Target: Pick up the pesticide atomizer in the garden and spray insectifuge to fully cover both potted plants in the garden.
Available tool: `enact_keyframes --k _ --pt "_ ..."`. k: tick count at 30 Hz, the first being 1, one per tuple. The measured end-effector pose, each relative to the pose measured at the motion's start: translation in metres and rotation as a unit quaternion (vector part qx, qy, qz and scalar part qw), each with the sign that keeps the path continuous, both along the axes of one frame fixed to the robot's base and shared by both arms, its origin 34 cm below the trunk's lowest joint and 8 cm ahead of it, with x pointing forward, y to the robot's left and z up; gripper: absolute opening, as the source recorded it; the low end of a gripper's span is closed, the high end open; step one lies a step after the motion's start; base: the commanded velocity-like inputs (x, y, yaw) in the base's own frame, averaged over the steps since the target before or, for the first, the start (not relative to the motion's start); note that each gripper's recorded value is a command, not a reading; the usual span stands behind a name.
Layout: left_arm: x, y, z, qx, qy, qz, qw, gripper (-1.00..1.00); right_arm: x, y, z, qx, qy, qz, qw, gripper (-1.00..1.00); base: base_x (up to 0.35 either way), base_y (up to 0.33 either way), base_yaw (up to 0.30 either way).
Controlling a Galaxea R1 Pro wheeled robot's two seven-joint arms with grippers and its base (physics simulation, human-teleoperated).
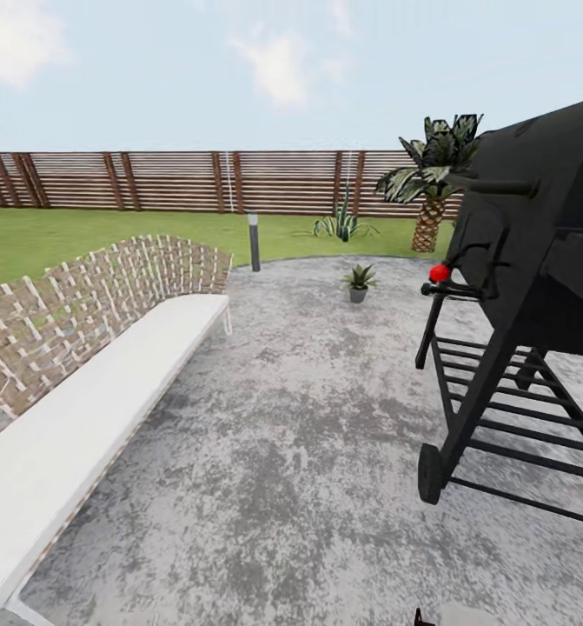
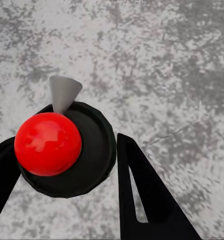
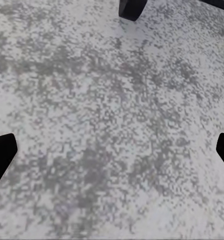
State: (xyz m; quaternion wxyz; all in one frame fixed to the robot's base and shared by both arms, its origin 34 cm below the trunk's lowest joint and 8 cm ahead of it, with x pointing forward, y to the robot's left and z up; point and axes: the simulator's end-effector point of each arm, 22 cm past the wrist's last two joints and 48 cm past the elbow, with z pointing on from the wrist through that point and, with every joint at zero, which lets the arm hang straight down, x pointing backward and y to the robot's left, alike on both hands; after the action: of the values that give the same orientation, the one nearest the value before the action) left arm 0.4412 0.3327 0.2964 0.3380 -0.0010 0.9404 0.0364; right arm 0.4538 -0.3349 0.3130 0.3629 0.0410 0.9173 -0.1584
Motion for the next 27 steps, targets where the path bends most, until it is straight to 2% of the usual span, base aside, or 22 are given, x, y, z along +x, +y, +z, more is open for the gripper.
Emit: enact_keyframes --k 6,19,27 --pt "0.0015 0.0001 0.0015 0.0 -0.002 0.0 1.0 -1.0 0.0014 0.0001 0.0016 0.0 -0.002 0.0 1.0 1.0 0.328 0.174 -0.189" --pt "0.0016 0.0001 0.0017 0.0 -0.003 0.0 1.0 -1.0 0.0016 0.0001 0.0017 0.0 -0.003 0.0 1.0 1.0 0.313 0.191 -0.007" --pt "0.0019 0.0 0.002 0.0 -0.003 0.0 1.0 -1.0 0.0019 0.0 0.0021 0.0 -0.003 0.0 1.0 1.0 0.33 0.094 -0.05"
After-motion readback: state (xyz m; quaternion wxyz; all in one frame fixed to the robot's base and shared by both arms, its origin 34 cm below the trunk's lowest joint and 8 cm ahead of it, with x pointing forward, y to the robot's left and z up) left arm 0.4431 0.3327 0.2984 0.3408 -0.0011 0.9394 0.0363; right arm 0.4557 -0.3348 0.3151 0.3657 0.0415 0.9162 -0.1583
